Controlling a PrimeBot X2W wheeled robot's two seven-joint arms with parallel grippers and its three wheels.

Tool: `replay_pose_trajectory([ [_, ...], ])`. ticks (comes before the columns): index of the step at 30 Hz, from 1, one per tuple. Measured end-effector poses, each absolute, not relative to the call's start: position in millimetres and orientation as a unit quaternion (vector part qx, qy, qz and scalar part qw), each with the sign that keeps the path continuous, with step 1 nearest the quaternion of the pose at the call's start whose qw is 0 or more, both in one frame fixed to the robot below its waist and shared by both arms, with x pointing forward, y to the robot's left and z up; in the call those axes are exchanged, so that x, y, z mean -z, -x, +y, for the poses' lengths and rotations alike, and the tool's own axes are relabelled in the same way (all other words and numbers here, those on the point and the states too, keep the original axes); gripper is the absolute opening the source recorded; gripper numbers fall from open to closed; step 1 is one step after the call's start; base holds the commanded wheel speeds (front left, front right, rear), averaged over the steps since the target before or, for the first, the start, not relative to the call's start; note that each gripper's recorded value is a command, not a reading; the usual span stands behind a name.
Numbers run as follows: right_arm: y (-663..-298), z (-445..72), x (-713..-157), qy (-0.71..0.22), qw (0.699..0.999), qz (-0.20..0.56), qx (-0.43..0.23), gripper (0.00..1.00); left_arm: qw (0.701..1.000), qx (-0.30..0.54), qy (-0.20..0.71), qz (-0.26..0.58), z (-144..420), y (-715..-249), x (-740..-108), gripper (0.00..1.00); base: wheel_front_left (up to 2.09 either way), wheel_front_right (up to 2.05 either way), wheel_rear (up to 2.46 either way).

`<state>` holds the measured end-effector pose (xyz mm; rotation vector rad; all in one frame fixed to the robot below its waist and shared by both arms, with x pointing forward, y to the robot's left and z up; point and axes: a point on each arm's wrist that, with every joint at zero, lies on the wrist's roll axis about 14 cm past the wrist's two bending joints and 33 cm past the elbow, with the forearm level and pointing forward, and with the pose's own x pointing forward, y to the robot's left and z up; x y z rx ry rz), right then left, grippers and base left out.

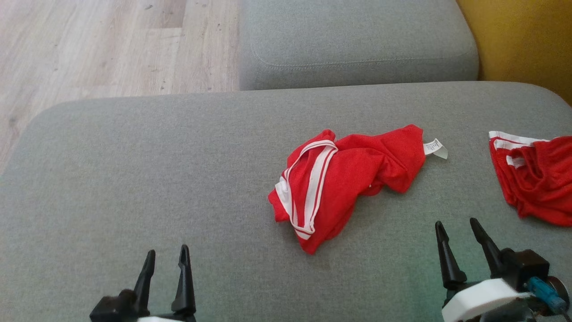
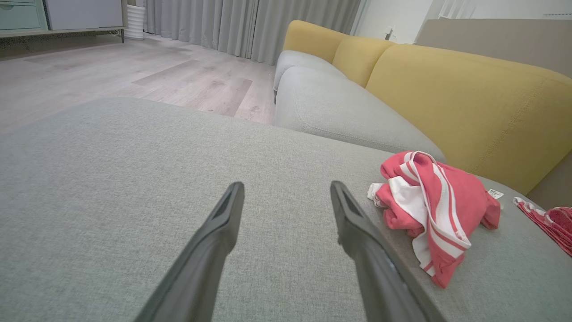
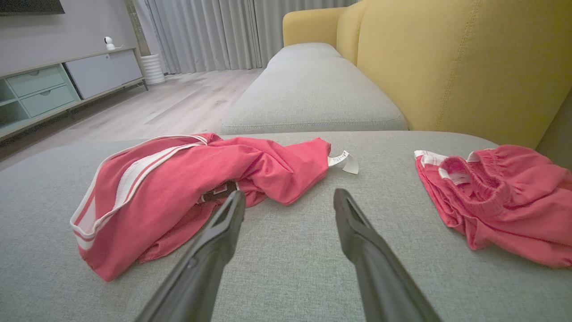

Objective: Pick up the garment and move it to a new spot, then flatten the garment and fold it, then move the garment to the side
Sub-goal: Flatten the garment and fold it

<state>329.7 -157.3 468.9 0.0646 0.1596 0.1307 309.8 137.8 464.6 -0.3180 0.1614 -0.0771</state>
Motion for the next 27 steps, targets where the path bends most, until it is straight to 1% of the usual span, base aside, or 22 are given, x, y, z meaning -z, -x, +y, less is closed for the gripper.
replay_pose_trajectory([
  [7, -330.2, -157.2, -467.5, -0.032, 0.994, 0.082, -0.065, 1.0, 0.983, 0.039, 0.157, 0.085, 135.9, -309.5, -462.9, 1.0, 0.0, 0.0, 0.0],
  [11, -331.1, -157.7, -466.2, -0.032, 0.994, 0.085, -0.065, 1.0, 0.981, 0.059, 0.158, 0.096, 123.5, -308.6, -461.6, 1.0, 0.0, 0.0, 0.0],
  [13, -332.2, -158.7, -466.1, -0.03, 0.994, 0.085, -0.063, 1.0, 0.979, 0.088, 0.152, 0.104, 108.9, -309.0, -461.2, 1.0, 0.0, 0.0, 0.0],
  [16, -334.3, -160.6, -465.9, -0.027, 0.994, 0.086, -0.061, 1.0, 0.969, 0.151, 0.152, 0.12, 71.7, -311.0, -463.2, 1.0, 0.0, 0.0, 0.0],
  [22, -347.6, -162.6, -473.2, -0.024, 0.995, 0.076, -0.057, 1.0, 0.932, 0.279, 0.136, 0.188, -9.5, -305.7, -449.7, 1.0, 0.0, 0.0, 0.0],
  [24, -353.1, -161.8, -477.2, -0.023, 0.996, 0.071, -0.058, 1.0, 0.921, 0.299, 0.129, 0.212, -23.3, -306.8, -440.2, 1.0, 0.0, 0.0, 0.0],
  [26, -359.5, -165.3, -479.4, -0.021, 0.996, 0.068, -0.052, 1.0, 0.915, 0.301, 0.114, 0.243, -27.1, -315.6, -421.9, 1.0, 0.0, 0.0, 0.0],
  [27, -359.5, -165.3, -479.4, -0.021, 0.996, 0.068, -0.052, 1.0, 0.915, 0.301, 0.114, 0.243, -27.1, -315.6, -421.9, 1.0, 0.0, 0.0, 0.0],
])
